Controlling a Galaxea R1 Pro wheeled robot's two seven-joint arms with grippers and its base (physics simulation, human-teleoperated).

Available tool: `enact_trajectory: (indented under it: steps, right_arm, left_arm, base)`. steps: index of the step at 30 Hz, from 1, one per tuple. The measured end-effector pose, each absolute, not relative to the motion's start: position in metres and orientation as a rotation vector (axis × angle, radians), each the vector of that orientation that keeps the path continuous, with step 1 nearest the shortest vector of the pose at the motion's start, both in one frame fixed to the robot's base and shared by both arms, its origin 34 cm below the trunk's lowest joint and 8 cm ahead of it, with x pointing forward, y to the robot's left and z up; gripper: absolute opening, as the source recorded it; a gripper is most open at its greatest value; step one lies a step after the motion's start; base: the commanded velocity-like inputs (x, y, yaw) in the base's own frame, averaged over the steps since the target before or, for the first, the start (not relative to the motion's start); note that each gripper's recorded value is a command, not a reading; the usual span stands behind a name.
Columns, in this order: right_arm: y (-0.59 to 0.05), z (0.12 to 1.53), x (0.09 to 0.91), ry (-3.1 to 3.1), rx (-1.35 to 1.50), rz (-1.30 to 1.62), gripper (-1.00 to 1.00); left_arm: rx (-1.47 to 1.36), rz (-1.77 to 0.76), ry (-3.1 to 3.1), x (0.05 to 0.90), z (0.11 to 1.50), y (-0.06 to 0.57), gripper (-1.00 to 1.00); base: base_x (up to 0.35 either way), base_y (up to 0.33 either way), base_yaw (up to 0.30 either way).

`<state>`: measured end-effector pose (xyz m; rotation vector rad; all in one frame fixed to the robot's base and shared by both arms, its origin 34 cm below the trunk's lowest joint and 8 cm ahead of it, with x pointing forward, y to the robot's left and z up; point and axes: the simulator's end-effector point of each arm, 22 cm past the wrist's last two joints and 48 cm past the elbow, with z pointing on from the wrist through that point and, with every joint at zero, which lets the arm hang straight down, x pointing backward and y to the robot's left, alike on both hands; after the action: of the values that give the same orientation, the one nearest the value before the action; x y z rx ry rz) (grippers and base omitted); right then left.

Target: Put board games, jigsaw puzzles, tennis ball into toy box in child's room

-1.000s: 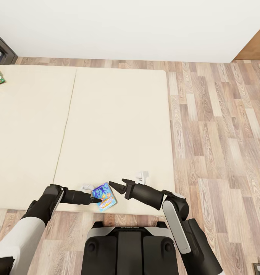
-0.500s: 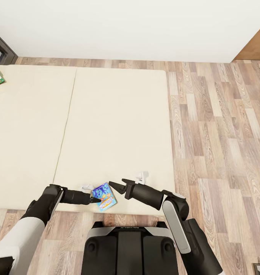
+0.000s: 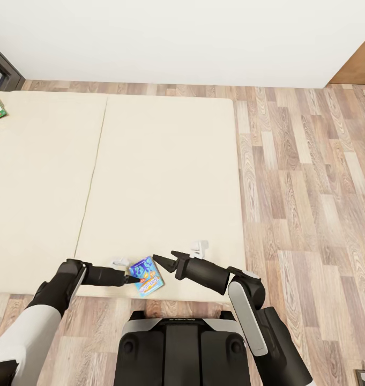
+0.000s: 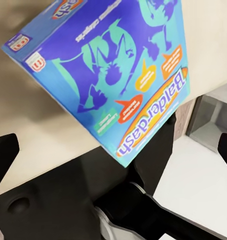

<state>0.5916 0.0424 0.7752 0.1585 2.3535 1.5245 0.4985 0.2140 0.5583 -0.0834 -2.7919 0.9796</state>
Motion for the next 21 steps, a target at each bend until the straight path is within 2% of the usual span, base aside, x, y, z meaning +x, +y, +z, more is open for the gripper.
enact_trajectory:
  steps: [21]
  right_arm:
    - [0.0422,0.7736,0.5911,2.361,0.153,1.515,1.0]
  left_arm:
    - [-0.071,0.984,-2.793,0.4974,0.5575,0.2113,1.0]
  base:
    - [0.0,0.0,0.0]
